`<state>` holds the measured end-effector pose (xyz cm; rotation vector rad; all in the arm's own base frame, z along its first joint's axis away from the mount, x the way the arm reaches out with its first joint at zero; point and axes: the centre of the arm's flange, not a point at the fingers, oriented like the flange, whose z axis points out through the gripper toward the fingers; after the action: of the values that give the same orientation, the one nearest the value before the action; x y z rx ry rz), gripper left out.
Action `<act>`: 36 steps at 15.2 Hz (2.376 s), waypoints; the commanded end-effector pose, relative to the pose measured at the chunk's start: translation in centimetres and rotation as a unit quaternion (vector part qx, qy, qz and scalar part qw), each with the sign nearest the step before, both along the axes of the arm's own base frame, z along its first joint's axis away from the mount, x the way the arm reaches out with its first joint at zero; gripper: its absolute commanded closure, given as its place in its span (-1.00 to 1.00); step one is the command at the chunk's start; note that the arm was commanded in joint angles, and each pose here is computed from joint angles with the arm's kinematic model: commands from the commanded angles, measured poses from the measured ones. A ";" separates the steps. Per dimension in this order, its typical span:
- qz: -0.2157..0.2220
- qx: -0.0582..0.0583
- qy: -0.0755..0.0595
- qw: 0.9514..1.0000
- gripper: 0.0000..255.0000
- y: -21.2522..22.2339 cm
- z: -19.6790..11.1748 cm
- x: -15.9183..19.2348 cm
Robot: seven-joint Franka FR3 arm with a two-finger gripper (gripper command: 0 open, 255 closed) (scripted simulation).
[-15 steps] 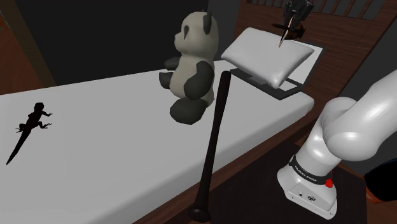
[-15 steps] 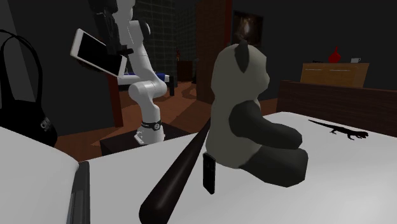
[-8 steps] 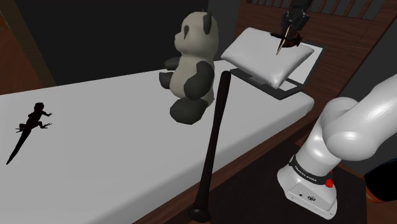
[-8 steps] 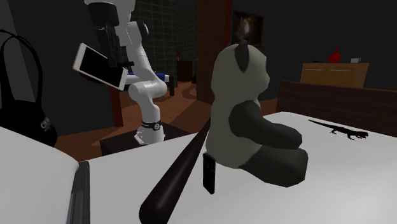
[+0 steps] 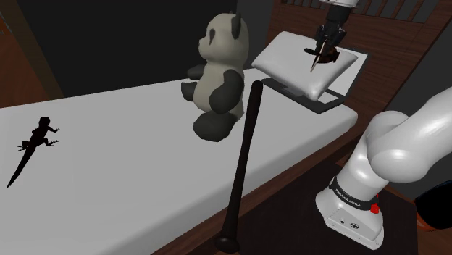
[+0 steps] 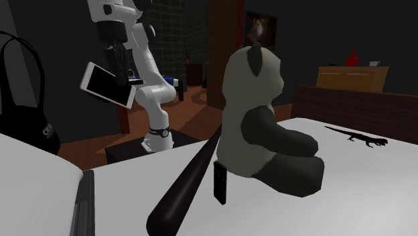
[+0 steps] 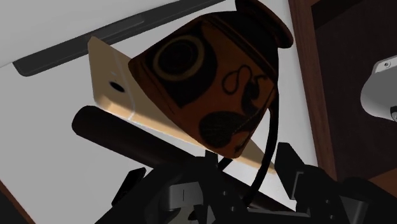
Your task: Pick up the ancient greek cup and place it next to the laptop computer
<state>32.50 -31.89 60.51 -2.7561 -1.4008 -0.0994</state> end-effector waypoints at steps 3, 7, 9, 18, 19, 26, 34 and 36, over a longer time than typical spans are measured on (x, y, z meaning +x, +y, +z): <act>0.000 0.000 0.000 1.000 1.00 0.0 -2.1 0.0; 0.000 0.000 0.000 1.000 1.00 0.0 -4.2 0.0; 0.000 0.000 0.000 1.000 1.00 0.0 -5.3 0.0; 0.000 0.000 0.000 1.000 1.00 0.0 -10.0 0.0; 0.000 0.000 0.000 1.000 1.00 0.0 -10.5 0.0; 0.000 0.000 0.000 1.000 1.00 0.0 -14.2 0.0; 0.000 0.000 0.000 1.000 1.00 0.0 -18.5 0.0; 0.000 0.000 0.000 1.000 1.00 0.0 -19.5 0.0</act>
<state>32.50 -31.85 41.50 -2.7559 -1.4007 -0.0993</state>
